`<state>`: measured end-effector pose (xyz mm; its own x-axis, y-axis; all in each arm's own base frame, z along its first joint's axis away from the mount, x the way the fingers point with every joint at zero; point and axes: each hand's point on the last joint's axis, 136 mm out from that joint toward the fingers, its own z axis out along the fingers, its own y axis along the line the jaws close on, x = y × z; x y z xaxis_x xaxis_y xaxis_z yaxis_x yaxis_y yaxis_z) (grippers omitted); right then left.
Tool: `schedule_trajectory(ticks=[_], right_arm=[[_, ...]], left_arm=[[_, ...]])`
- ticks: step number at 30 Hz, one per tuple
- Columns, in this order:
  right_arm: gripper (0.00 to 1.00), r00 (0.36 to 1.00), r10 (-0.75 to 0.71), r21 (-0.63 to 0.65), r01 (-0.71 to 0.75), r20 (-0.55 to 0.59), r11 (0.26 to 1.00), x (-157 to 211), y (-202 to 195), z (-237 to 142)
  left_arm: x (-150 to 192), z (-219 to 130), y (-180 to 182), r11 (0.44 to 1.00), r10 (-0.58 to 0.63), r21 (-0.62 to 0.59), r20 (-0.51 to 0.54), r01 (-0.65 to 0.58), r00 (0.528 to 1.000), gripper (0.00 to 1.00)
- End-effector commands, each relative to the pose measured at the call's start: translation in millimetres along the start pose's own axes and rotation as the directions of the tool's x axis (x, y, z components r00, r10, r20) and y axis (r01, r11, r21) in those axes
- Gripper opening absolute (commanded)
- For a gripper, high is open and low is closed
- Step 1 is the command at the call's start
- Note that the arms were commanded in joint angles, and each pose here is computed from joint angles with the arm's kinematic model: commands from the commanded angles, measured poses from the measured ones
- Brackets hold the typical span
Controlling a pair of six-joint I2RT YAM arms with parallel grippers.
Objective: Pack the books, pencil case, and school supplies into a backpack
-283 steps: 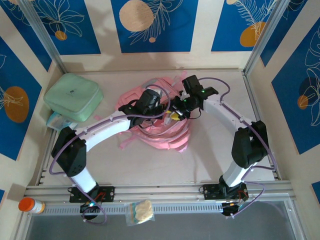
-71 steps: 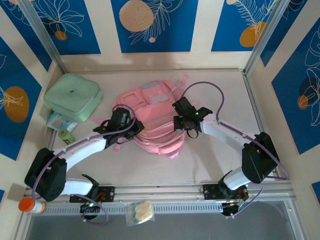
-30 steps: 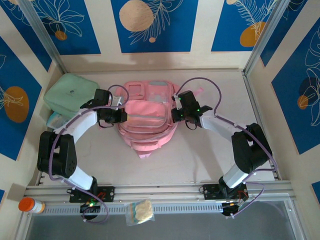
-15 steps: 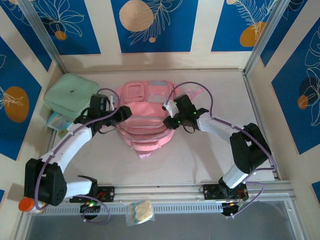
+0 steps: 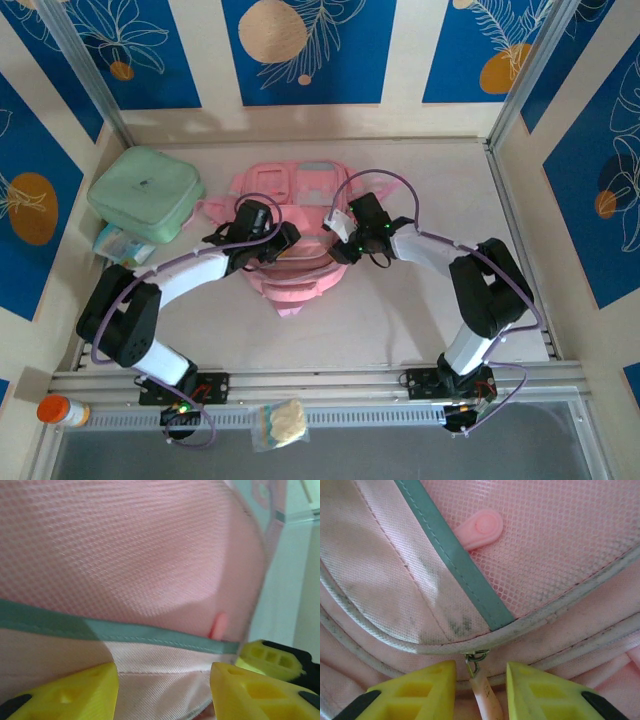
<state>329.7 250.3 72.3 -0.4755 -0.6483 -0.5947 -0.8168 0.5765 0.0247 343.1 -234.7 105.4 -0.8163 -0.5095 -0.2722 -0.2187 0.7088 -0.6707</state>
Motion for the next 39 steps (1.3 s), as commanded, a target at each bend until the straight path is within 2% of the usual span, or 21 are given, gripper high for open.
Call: schedule_trajectory(ticks=[1,3,9,16,19,22,23,25,26,28,30,31,33,35,37,39], right_arm=[[0.30,0.999,-0.032,0.018,0.031,0.023,0.999,-6,-11,1],[0.28,0.999,-0.045,0.083,0.043,0.026,0.996,-8,-24,4],[0.26,0.998,-0.023,0.203,0.010,0.061,0.979,-23,-60,-1],[0.26,0.994,0.022,0.231,-0.046,0.105,0.972,-29,-67,-17],[0.27,0.991,0.010,0.166,-0.033,0.132,0.986,-34,-45,-32],[0.34,0.976,0.031,0.147,-0.064,0.216,0.987,-43,-30,-58],[0.39,0.966,0.076,0.150,-0.116,0.246,0.982,-43,-32,-69],[0.56,0.939,0.181,0.163,-0.235,0.293,0.958,-39,-42,-91],[0.64,0.919,0.245,0.177,-0.309,0.310,0.934,-33,-51,-101],[0.74,0.872,0.343,0.205,-0.429,0.349,0.880,-20,-67,-119],[0.81,0.813,0.413,0.326,-0.554,0.409,0.766,4,-96,-141],[0.82,0.786,0.443,0.360,-0.601,0.432,0.714,17,-107,-150],[0.85,0.700,0.519,0.428,-0.713,0.491,0.556,52,-133,-168],[0.86,0.608,0.597,0.450,-0.792,0.524,0.412,84,-152,-178],[0.86,0.577,0.600,0.454,-0.813,0.554,0.363,103,-162,-174],[0.87,0.603,0.531,0.458,-0.798,0.595,0.392,106,-170,-168]], left_arm=[[-4,3,25,0.990,0.034,-0.137,0.030,-0.029,0.999,0.48],[0,2,43,0.979,0.047,-0.201,0.024,-0.041,0.999,0.47],[10,5,68,0.962,0.051,-0.267,-0.004,-0.051,0.999,0.47],[4,4,58,0.962,0.083,-0.261,-0.010,-0.083,0.996,0.47],[0,0,38,0.977,0.093,-0.193,0.002,-0.091,0.996,0.47],[-8,-15,8,0.986,0.143,-0.094,0.024,-0.140,0.989,0.55],[-12,-24,3,0.982,0.170,-0.089,0.044,-0.166,0.984,0.58],[-25,-48,-2,0.968,0.237,-0.107,0.105,-0.226,0.966,0.65],[-33,-61,2,0.958,0.270,-0.140,0.138,-0.252,0.953,0.70],[-52,-85,20,0.932,0.328,-0.228,0.196,-0.283,0.924,0.83],[-77,-109,57,0.891,0.371,-0.363,0.236,-0.273,0.898,0.97],[-88,-120,76,0.859,0.397,-0.440,0.247,-0.263,0.884,1.00],[-111,-148,122,0.766,0.442,-0.611,0.273,-0.201,0.854,1.00],[-126,-160,153,0.702,0.490,-0.690,0.290,-0.175,0.822,0.99],[-138,-166,171,0.652,0.553,-0.738,0.303,-0.176,0.776,0.99],[-145,-162,182,0.607,0.633,-0.768,0.310,-0.206,0.709,0.99]])
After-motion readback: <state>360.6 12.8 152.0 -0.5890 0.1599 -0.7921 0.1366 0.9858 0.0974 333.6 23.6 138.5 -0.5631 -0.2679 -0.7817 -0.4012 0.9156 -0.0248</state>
